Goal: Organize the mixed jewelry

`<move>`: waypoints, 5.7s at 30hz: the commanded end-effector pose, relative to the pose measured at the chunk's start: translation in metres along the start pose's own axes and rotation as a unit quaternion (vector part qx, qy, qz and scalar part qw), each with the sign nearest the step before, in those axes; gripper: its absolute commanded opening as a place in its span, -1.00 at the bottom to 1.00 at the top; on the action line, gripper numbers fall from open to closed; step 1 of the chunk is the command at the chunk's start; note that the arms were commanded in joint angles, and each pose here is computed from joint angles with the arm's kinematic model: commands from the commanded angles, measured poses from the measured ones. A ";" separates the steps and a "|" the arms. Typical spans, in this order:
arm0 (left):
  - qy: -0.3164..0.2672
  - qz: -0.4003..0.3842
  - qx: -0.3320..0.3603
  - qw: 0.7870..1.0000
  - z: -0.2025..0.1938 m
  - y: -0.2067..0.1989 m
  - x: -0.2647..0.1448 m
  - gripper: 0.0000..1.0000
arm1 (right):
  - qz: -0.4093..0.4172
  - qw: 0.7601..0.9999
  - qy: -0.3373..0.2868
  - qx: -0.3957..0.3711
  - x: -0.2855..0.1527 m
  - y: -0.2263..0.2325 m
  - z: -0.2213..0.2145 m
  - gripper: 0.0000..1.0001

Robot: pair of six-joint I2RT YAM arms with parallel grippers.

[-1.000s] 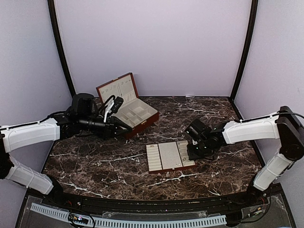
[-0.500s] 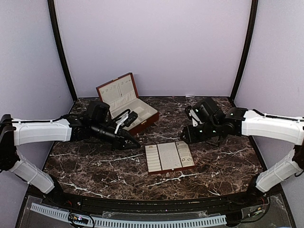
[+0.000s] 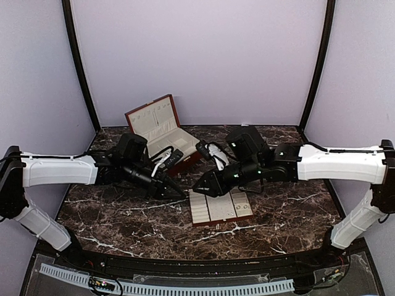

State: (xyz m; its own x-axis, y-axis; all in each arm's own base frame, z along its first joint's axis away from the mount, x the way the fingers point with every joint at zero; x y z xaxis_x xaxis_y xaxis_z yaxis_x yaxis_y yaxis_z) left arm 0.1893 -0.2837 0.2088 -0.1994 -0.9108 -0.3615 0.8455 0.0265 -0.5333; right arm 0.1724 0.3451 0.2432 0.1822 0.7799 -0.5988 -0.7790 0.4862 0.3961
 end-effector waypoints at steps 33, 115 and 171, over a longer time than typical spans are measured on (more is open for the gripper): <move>-0.006 -0.032 0.015 0.999 0.008 -0.010 0.004 -1.00 | 0.098 0.994 0.009 -0.049 0.019 0.032 0.007 -1.00; 0.124 0.269 -0.164 0.941 -0.062 0.081 0.094 -0.67 | -0.123 0.990 -0.046 -0.045 0.013 -0.058 -0.043 -1.00; 0.094 0.248 -0.173 0.949 -0.054 0.078 0.098 -0.74 | -0.154 0.977 0.060 -0.133 0.068 -0.111 -0.077 -1.00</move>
State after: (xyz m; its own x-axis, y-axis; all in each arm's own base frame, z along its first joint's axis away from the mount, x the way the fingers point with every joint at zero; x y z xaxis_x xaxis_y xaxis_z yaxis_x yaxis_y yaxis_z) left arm 0.2122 -0.3444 0.0876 0.0854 -0.6405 -0.7632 0.6403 0.6222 -0.4505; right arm 0.2248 0.3114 0.1061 0.4004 0.5435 -0.7377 -0.8103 0.5860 -0.0081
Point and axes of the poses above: each gripper's point midway between its finger pads, its own x axis out along the fingers, its own y axis along the line the jaws close on, z = x × y, the point moved 7 cm from there along -x, back along the fingers, and after that the axes turned 3 degrees about -x, right-handed, at the moved point
